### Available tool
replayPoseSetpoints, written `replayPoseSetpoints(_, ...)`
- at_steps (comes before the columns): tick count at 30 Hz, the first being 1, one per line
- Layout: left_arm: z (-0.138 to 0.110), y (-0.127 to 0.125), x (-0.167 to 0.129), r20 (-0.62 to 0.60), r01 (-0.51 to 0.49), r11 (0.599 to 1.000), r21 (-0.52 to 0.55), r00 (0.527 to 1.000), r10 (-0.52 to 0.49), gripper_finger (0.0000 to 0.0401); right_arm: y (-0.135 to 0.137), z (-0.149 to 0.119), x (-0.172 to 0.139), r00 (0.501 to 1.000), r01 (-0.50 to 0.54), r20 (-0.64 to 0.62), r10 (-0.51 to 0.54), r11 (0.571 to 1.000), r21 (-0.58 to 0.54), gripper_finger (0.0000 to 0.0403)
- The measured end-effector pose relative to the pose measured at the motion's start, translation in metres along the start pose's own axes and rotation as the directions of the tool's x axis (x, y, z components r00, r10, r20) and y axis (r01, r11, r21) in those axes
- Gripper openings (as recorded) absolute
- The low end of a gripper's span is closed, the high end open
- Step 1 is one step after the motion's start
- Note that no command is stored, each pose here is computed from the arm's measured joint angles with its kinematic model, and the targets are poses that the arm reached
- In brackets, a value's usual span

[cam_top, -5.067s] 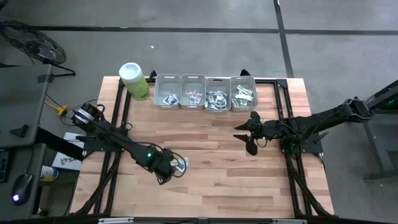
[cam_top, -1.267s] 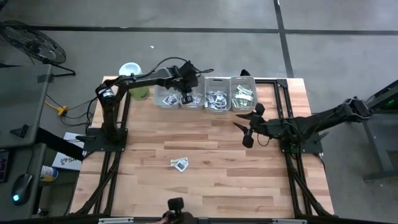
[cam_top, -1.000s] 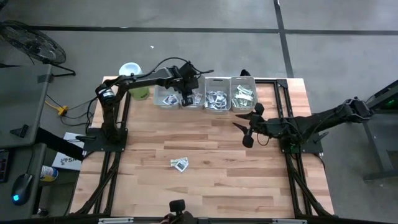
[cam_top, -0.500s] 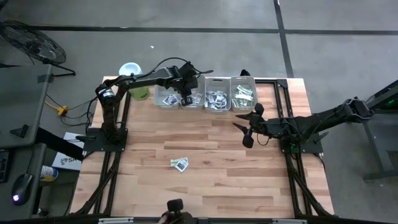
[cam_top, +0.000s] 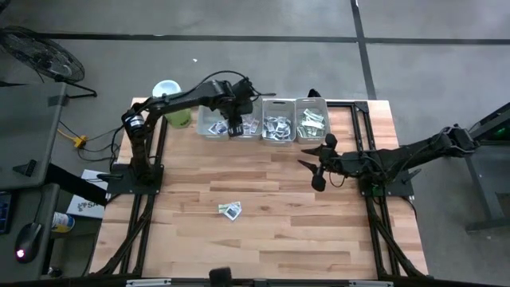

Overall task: Pick & Place First Aid Supplies
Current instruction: Put the bandage into the right gray bin

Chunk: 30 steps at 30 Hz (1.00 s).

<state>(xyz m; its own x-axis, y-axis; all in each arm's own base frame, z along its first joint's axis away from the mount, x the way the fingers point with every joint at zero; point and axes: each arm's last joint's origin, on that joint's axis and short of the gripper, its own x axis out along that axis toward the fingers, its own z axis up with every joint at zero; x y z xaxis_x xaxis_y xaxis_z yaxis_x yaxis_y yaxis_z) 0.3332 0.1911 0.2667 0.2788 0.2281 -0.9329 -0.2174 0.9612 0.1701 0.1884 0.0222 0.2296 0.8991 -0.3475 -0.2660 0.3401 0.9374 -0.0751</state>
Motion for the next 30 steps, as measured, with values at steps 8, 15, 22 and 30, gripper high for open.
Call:
replayPoseSetpoints(8, -0.009, -0.052, -0.034, -0.106, 0.099, 0.995, 0.029, 0.990, -0.096, 0.0090, 0.000, -0.005, 0.000, 0.999, 0.002, -0.043, -0.001, 1.000, 0.007, 0.0165)
replayPoseSetpoints(15, -0.017, -0.101, -0.055, -0.135, 0.143, 0.989, 0.038, 0.981, -0.137, 0.0090, 0.001, -0.009, 0.000, 0.995, -0.045, -0.084, 0.047, 0.999, 0.027, 0.0165)
replayPoseSetpoints(22, -0.052, -0.147, -0.049, -0.171, 0.144, 0.988, -0.046, 0.974, -0.150, 0.0090, 0.002, -0.010, -0.001, 0.990, -0.094, -0.102, 0.098, 0.994, 0.051, 0.0165)
replayPoseSetpoints(30, -0.091, -0.194, -0.035, -0.102, 0.149, 0.929, -0.338, 0.976, -0.193, 0.0090, 0.003, -0.011, -0.001, 0.986, -0.114, -0.112, 0.122, 0.990, 0.078, 0.0165)
